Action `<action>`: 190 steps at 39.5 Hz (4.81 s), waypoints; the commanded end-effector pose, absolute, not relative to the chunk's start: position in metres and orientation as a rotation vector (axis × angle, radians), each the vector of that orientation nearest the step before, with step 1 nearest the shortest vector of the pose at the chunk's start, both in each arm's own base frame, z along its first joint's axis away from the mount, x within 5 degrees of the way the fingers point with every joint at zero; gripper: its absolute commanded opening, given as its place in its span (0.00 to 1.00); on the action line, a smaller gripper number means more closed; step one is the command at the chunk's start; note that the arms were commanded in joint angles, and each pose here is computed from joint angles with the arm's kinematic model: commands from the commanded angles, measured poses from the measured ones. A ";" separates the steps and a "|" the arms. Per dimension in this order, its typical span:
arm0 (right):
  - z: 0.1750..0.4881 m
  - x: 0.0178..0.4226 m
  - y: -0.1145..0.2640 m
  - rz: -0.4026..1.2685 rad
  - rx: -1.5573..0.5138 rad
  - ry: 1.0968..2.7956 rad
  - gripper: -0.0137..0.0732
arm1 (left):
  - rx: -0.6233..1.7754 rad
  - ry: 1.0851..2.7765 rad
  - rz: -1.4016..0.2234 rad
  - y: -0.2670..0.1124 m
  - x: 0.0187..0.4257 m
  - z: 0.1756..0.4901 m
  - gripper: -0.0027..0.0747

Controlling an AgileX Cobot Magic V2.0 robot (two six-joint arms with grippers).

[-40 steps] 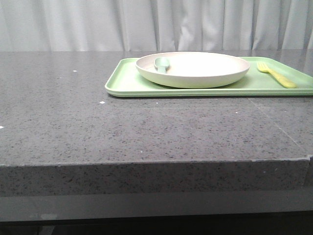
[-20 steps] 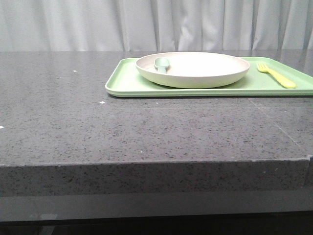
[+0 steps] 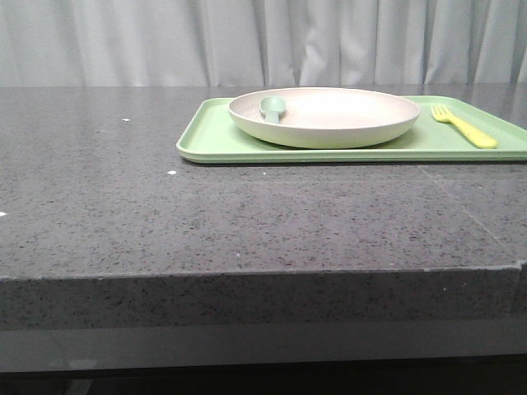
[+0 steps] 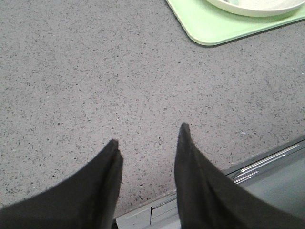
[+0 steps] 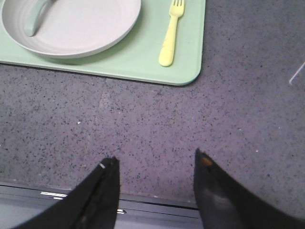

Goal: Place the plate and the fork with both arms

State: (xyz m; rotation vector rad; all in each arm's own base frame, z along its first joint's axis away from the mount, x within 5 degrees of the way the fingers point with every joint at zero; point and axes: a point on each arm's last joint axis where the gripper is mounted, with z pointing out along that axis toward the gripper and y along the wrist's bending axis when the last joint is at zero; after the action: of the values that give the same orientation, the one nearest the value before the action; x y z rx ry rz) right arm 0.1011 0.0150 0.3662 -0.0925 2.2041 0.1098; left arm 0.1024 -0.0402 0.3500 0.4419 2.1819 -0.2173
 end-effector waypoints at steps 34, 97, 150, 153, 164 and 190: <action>0.371 0.096 0.013 0.101 -0.098 2.052 0.08 | 0.407 2.078 -0.242 -0.041 0.106 0.365 0.01; 0.371 0.096 0.013 0.101 -0.098 2.056 0.08 | 0.001 1.392 -0.034 -0.001 0.053 0.219 0.01; 0.289 0.055 0.002 0.086 0.065 1.882 0.08 | 0.001 1.393 -0.034 -0.001 0.053 0.219 0.01; 0.277 0.054 0.001 0.079 0.071 1.796 0.08 | 0.001 1.393 -0.034 -0.001 0.053 0.219 0.01; 0.245 0.055 -0.001 0.060 0.086 1.594 0.08 | 0.001 1.393 -0.034 -0.001 0.053 0.219 0.01; 0.211 0.054 -0.001 0.059 0.082 1.430 0.08 | 0.001 1.393 -0.034 -0.001 0.053 0.219 0.01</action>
State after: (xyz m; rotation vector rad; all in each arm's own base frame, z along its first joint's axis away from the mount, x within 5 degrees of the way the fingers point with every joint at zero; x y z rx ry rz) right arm 0.0568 -0.0007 0.2006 0.0884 1.5422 0.0704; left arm 0.0559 -0.0011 0.2108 0.0113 1.4925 -0.0195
